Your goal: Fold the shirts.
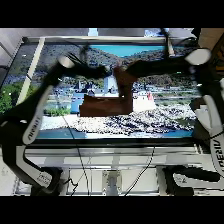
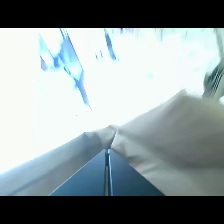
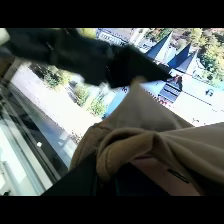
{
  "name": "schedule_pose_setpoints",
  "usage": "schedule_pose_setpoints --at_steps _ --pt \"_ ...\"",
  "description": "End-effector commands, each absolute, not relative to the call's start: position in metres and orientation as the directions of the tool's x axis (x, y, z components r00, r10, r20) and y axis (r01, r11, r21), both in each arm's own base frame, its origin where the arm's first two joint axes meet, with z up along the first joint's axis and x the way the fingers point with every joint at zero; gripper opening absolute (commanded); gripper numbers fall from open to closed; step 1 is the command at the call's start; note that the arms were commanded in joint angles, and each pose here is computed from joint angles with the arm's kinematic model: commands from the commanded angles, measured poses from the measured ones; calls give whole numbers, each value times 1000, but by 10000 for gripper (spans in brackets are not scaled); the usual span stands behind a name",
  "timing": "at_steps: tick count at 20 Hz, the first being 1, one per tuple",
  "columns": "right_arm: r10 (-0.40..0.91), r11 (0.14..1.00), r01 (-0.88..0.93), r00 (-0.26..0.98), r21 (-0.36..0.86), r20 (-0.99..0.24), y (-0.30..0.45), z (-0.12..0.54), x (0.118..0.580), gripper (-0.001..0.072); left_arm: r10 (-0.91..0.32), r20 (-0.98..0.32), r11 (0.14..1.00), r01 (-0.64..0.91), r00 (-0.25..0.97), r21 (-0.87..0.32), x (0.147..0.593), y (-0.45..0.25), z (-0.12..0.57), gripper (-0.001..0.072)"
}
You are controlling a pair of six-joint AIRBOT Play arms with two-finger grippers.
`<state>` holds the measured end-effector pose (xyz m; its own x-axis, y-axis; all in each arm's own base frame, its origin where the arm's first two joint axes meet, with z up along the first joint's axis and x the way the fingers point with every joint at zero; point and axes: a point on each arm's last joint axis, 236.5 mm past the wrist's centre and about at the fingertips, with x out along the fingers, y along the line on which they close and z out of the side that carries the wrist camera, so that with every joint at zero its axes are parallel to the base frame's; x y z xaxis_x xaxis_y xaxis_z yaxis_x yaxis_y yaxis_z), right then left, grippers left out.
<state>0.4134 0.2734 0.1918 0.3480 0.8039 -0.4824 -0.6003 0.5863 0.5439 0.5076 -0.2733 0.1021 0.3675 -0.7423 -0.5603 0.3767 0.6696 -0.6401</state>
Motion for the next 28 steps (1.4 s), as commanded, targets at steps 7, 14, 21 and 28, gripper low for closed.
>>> schedule_pose_setpoints --at_steps 7,14,21,28 --pt "767 599 -784 501 165 -401 409 186 401 423 -673 -627 738 297 393 -607 475 -117 179 10" --pt "509 764 -641 665 -69 -547 297 159 468 423 -620 -710 785 281 334 -553 461 -107 159 10" --pt "284 948 -248 370 201 -884 116 34 447 424 -589 -767 799 327 253 -505 455 -137 131 506" --pt "575 818 -84 115 569 -810 165 -55 410 426 -597 -776 786 343 205 -515 463 -167 100 505"
